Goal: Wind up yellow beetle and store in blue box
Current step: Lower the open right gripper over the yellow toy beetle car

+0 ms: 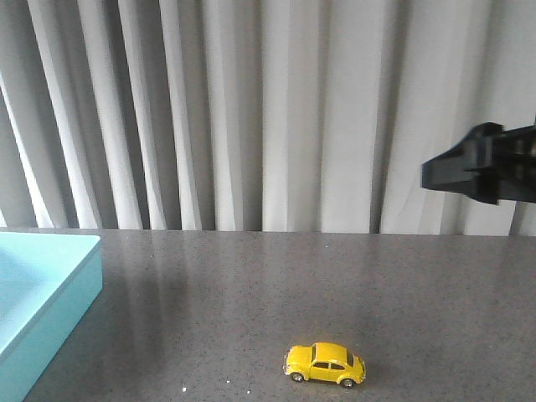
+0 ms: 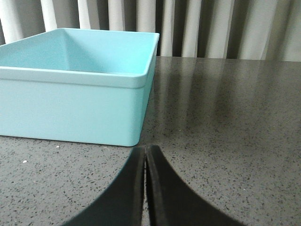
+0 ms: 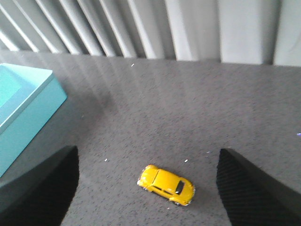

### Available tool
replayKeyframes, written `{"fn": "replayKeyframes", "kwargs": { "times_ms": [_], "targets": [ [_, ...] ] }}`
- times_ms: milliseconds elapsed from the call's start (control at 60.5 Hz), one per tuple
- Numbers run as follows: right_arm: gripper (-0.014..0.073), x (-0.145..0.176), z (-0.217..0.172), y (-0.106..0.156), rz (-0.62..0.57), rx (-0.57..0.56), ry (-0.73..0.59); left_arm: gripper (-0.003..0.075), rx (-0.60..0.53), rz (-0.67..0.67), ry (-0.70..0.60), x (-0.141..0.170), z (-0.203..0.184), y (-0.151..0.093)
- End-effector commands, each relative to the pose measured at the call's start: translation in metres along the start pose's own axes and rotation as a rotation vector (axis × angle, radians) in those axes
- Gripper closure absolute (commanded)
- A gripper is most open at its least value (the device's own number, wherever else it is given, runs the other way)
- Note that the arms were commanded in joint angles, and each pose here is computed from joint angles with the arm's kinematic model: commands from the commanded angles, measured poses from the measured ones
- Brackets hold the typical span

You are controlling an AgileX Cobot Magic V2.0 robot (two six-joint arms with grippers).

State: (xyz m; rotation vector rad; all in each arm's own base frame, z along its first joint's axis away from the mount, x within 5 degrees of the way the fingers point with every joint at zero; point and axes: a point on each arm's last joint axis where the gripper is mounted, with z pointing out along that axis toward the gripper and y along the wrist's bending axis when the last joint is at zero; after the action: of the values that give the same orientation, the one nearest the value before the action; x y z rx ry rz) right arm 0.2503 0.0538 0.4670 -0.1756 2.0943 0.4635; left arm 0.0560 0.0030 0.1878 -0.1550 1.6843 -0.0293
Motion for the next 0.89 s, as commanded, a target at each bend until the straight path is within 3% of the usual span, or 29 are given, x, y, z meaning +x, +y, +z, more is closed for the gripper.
{"fn": "replayKeyframes", "kwargs": {
  "times_ms": [0,99,198,447,877],
  "targets": [
    [0.0016,-0.018,0.020,0.015,0.003,-0.080,0.023,0.0726,0.006,-0.012,-0.090,-0.012,-0.001,-0.001],
    [0.0016,-0.015,0.066,0.030,0.010,-0.074,0.147,0.0726,0.006,-0.012,-0.090,-0.012,-0.001,-0.001],
    [0.0016,-0.002,0.113,0.037,0.049,0.030,0.246,0.0726,0.006,-0.012,-0.090,-0.012,-0.001,-0.001],
    [0.0016,0.043,0.205,0.030,0.102,0.212,0.406,0.0726,0.006,-0.012,-0.090,-0.012,-0.001,-0.001],
    [0.0016,0.077,0.255,0.011,0.112,0.329,0.498,0.0726,0.006,-0.012,-0.090,-0.012,-0.001,-0.001]
  ]
}}
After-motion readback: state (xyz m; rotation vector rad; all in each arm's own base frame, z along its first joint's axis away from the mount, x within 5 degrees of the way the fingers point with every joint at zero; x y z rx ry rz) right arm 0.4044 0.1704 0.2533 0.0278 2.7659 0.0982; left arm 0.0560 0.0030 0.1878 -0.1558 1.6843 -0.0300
